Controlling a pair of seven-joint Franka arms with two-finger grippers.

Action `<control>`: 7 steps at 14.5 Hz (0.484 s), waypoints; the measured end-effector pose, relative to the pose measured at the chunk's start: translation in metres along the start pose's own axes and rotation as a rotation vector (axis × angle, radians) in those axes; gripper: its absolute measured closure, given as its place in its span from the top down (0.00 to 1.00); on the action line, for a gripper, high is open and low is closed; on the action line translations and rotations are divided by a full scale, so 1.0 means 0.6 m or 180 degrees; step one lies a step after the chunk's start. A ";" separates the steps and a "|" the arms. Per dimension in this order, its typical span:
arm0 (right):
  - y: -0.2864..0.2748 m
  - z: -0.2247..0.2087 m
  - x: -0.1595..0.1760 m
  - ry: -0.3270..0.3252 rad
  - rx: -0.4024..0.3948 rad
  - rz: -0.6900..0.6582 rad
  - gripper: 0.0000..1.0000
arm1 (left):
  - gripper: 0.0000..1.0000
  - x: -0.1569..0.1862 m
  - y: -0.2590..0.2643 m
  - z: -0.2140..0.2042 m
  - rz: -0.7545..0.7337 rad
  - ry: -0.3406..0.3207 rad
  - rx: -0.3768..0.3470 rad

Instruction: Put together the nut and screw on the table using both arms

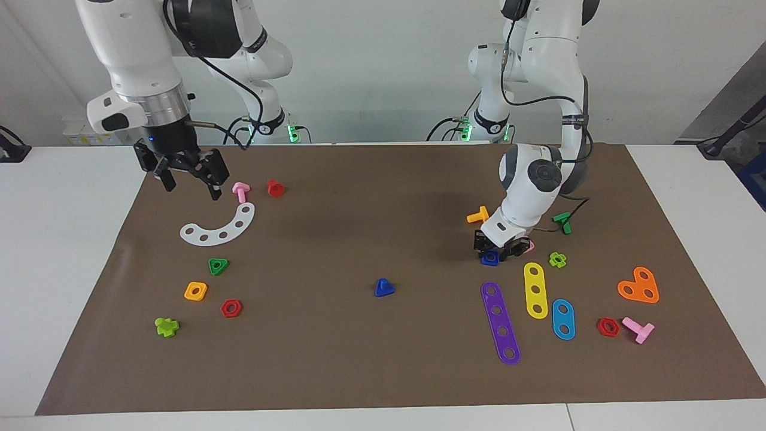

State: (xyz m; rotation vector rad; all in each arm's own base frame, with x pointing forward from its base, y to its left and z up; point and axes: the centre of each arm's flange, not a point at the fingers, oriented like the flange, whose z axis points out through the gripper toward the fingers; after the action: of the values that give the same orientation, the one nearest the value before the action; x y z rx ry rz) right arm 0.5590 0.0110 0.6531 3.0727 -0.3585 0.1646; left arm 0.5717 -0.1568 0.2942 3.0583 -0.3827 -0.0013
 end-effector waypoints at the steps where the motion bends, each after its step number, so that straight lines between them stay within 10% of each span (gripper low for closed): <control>1: 0.016 -0.004 -0.006 -0.0066 -0.0020 -0.0042 1.00 | 0.47 0.001 -0.001 -0.001 -0.0001 0.0006 0.0001; 7: 0.042 0.008 -0.025 -0.0308 -0.0075 -0.0082 1.00 | 0.46 0.006 0.000 -0.010 0.0001 0.0024 0.0000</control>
State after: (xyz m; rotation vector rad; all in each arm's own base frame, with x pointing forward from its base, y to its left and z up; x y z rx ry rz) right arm 0.5395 -0.0102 0.6476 3.0677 -0.3222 0.0107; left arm 0.5754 -0.1574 0.3002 3.0573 -0.3826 0.0101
